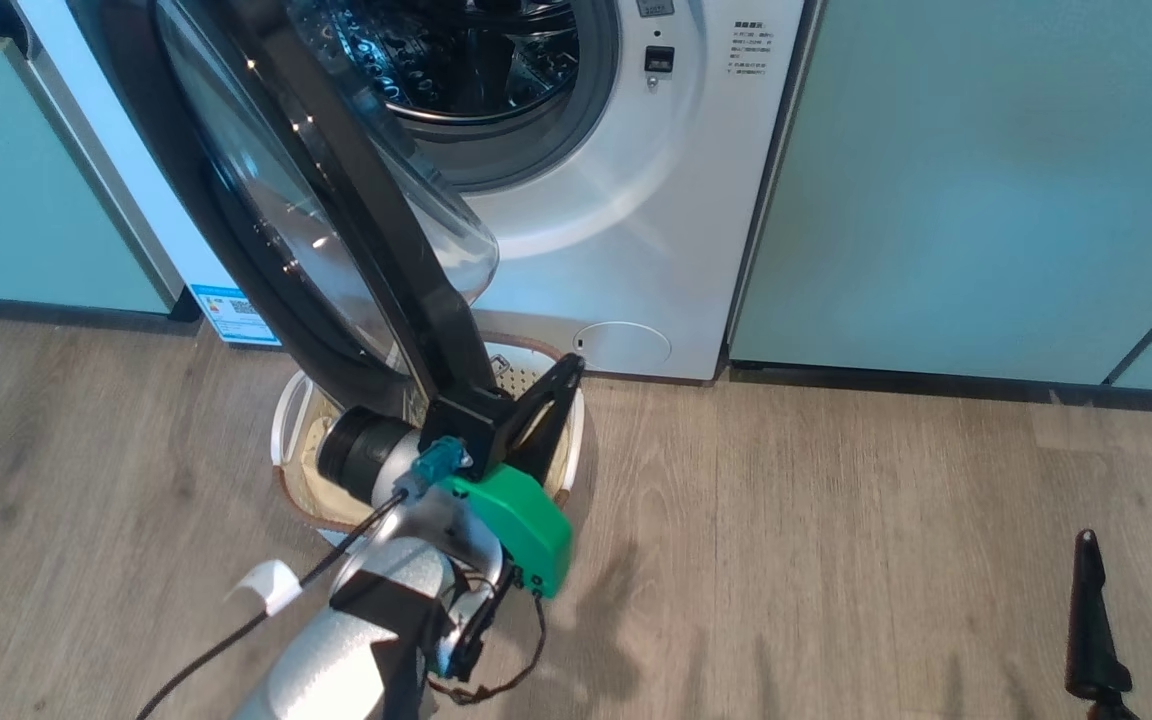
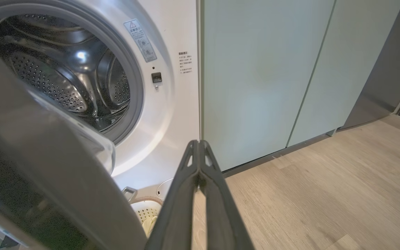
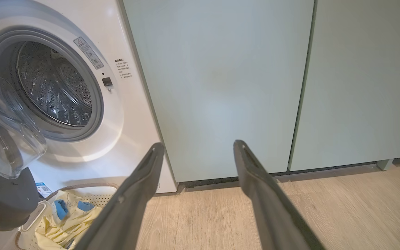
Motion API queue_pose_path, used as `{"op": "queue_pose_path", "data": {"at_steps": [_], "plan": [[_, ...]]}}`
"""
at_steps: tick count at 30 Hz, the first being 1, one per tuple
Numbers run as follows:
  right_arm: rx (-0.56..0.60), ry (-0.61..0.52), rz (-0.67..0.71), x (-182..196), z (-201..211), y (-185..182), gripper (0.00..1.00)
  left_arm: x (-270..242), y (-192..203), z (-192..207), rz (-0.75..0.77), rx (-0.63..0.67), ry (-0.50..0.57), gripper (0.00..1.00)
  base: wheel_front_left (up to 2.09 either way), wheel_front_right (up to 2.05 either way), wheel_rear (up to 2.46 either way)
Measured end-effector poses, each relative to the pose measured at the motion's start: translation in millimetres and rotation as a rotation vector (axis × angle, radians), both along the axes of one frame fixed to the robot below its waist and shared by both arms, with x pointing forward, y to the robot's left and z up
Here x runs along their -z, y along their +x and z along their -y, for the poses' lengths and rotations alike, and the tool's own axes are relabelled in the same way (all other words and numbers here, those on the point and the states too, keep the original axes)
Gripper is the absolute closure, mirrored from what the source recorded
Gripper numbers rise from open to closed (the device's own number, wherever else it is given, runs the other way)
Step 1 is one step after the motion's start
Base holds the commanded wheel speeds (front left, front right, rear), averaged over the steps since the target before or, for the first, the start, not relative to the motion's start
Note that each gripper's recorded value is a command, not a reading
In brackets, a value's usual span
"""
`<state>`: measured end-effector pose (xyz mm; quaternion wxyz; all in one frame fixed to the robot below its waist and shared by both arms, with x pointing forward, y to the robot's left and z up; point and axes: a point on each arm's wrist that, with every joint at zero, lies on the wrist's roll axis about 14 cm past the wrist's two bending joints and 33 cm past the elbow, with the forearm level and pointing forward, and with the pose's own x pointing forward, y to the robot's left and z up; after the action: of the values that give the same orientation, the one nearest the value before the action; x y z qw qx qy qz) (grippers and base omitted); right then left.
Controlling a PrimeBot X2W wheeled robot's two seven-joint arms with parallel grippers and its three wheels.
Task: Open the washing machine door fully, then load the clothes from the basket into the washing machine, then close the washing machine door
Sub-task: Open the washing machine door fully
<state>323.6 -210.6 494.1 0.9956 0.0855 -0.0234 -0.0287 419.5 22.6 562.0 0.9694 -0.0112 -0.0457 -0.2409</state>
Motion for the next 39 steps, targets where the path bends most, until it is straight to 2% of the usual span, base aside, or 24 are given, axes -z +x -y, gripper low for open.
{"op": "queue_pose_path", "data": {"at_steps": [10,26,39], "plan": [[0.004,-0.001,-0.006,1.7,1.5,0.2,0.00,15.6,12.1,-19.2,-0.042,-0.062,0.018,1.00,0.00,0.00,0.00],[-0.008,0.000,-0.019,5.8,-2.0,4.2,0.00,21.7,16.1,-25.9,-0.060,-0.084,0.009,1.00,0.00,0.00,0.00],[-0.090,0.004,-0.031,11.1,-25.7,25.4,0.00,22.8,9.6,-47.0,-0.067,-0.149,-0.019,1.00,0.00,0.00,0.00]]}}
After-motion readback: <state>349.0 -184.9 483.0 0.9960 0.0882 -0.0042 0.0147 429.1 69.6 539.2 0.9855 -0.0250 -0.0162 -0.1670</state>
